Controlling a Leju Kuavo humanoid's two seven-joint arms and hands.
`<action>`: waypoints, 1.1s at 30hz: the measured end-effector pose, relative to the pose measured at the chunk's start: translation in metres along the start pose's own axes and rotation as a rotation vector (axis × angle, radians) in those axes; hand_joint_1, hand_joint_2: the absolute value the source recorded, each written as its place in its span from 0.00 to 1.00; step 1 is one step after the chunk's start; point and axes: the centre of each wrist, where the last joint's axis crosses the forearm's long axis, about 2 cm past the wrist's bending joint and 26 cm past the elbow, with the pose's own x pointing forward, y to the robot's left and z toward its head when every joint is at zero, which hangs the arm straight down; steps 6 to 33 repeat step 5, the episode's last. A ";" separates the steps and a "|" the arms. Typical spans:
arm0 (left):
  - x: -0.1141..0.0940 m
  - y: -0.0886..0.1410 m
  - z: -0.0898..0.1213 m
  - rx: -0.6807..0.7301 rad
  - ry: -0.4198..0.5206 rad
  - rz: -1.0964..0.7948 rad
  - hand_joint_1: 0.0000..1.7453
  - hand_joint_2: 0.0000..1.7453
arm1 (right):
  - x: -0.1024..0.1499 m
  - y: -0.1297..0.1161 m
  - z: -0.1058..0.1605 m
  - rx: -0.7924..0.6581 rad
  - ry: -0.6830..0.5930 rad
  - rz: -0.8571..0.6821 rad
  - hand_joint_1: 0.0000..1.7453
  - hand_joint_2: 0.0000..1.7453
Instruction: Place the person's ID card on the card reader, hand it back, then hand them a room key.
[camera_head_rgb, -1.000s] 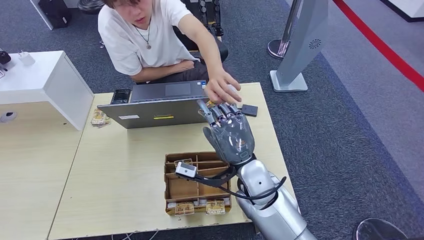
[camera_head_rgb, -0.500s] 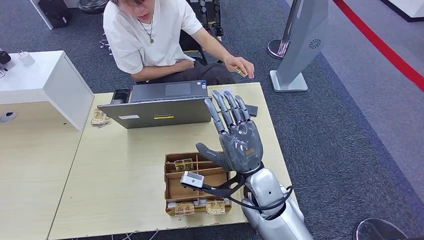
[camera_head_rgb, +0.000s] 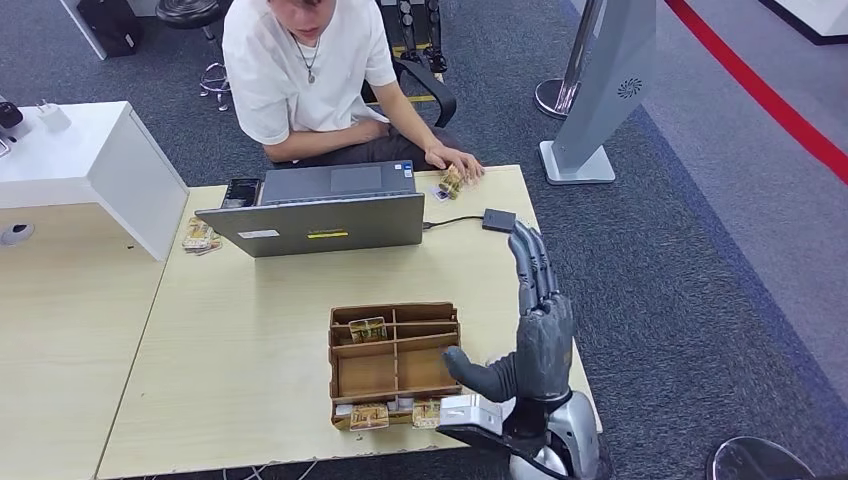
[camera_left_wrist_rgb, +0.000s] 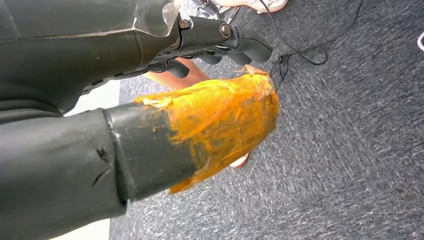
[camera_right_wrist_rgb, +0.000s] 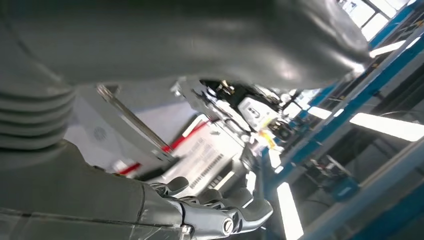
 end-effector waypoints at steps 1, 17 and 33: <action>0.000 0.000 0.000 0.000 0.003 0.003 0.00 0.00 | 0.001 -0.002 0.004 -0.008 0.036 -0.020 0.00 0.00; -0.001 0.000 0.000 -0.001 0.018 0.016 0.00 0.00 | 0.002 -0.006 0.017 -0.043 0.175 -0.112 0.00 0.00; -0.001 0.000 0.000 -0.001 0.018 0.016 0.00 0.00 | 0.002 -0.006 0.017 -0.043 0.175 -0.112 0.00 0.00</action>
